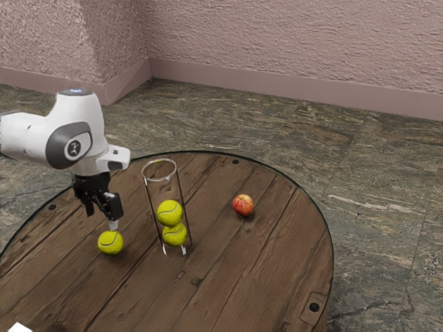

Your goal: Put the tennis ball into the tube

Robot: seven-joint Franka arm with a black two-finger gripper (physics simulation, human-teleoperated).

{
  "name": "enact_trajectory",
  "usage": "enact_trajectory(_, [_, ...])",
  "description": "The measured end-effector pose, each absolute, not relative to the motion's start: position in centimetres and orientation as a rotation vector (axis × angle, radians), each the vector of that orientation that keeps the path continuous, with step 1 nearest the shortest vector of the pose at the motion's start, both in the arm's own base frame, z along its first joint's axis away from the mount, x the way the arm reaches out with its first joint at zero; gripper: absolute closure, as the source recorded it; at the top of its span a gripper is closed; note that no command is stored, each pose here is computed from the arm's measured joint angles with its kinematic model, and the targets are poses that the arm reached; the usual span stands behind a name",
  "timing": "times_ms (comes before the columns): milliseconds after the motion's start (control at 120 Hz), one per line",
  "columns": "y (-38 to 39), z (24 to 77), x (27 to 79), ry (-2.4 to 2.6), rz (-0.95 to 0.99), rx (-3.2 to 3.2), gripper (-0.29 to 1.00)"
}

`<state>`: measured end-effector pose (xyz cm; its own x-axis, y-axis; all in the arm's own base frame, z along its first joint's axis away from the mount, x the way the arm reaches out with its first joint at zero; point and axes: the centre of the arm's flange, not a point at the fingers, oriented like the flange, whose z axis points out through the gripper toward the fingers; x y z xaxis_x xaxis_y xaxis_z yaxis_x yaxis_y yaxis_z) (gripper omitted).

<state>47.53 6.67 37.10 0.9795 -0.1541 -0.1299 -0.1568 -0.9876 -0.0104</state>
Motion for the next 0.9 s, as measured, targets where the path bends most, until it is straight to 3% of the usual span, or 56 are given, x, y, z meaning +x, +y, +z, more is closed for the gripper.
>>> enact_trajectory(525, [10.3,28.7,50.3,0.238,0.192,-3.126,0.00])
enact_trajectory(900, [10.3,25.6,50.2,0.281,0.184,-3.134,0.00])
